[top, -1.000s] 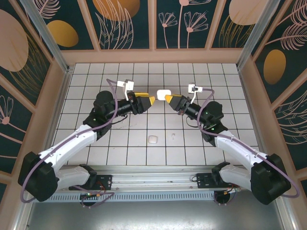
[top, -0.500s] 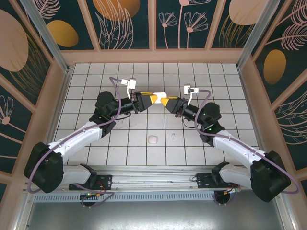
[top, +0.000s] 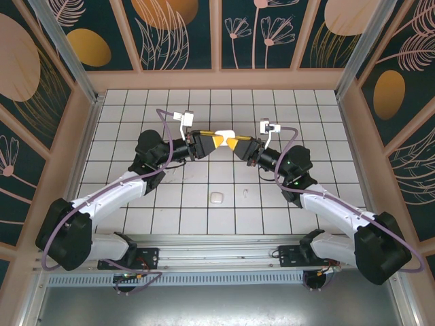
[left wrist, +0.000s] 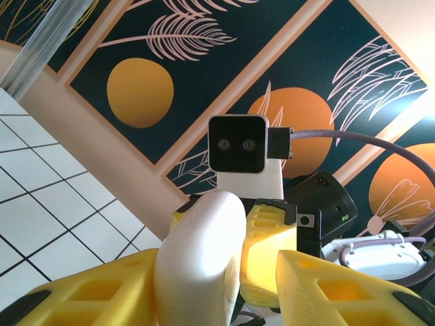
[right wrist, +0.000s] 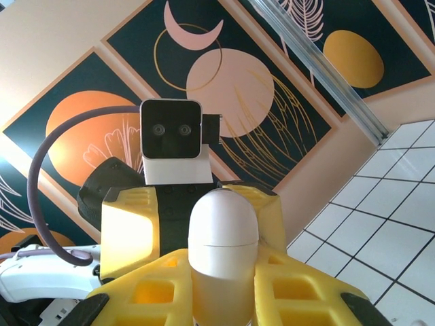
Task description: Insert the wireless bluetooth earbuds into the charging case
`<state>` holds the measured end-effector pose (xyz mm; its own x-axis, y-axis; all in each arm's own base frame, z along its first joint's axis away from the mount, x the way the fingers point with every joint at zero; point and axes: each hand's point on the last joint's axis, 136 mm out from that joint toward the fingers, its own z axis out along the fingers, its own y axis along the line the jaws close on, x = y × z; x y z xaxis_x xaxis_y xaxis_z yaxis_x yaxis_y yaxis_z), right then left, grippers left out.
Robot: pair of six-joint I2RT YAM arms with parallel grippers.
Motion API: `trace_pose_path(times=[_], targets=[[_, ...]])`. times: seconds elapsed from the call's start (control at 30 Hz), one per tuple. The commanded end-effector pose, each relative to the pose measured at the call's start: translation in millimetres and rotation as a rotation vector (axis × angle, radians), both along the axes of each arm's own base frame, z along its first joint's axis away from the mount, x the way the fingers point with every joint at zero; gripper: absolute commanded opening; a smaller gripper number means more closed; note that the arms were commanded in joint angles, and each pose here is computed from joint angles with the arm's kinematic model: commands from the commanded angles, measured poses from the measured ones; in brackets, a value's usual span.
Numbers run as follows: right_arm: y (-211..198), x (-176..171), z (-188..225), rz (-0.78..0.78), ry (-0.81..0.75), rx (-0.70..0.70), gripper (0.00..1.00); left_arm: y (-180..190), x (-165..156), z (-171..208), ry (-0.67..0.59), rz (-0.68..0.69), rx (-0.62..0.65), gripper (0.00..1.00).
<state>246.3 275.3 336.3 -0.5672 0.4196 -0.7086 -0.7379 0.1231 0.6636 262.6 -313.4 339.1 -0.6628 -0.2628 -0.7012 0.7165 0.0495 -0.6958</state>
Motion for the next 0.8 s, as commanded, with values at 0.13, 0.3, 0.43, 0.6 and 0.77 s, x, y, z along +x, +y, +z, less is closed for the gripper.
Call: trace_pose_path(times=[0.13,0.3,0.43,0.6,0.77], targets=[[-2.2,-1.6,24.4,-0.021,-0.074,0.047,0.04,-0.7,-6.0,-3.5,-0.008,-0.028,-0.007,0.44],[-1.7,-0.8,25.2,-0.023,-0.079,0.046,0.04,-0.6,-6.1,-8.4,0.002,-0.026,0.006,0.36],[2.2,-1.9,23.9,-0.002,-0.078,0.036,0.04,-1.4,-5.6,-5.5,-0.013,-0.027,0.013,0.28],[5.5,0.7,18.1,-0.007,-0.057,0.004,0.13,-1.5,-4.3,-3.0,-0.047,-0.014,0.041,0.08],[4.3,7.7,15.2,-0.054,-0.043,-0.069,0.45,4.4,2.8,-10.4,-0.078,0.067,0.12,0.0]])
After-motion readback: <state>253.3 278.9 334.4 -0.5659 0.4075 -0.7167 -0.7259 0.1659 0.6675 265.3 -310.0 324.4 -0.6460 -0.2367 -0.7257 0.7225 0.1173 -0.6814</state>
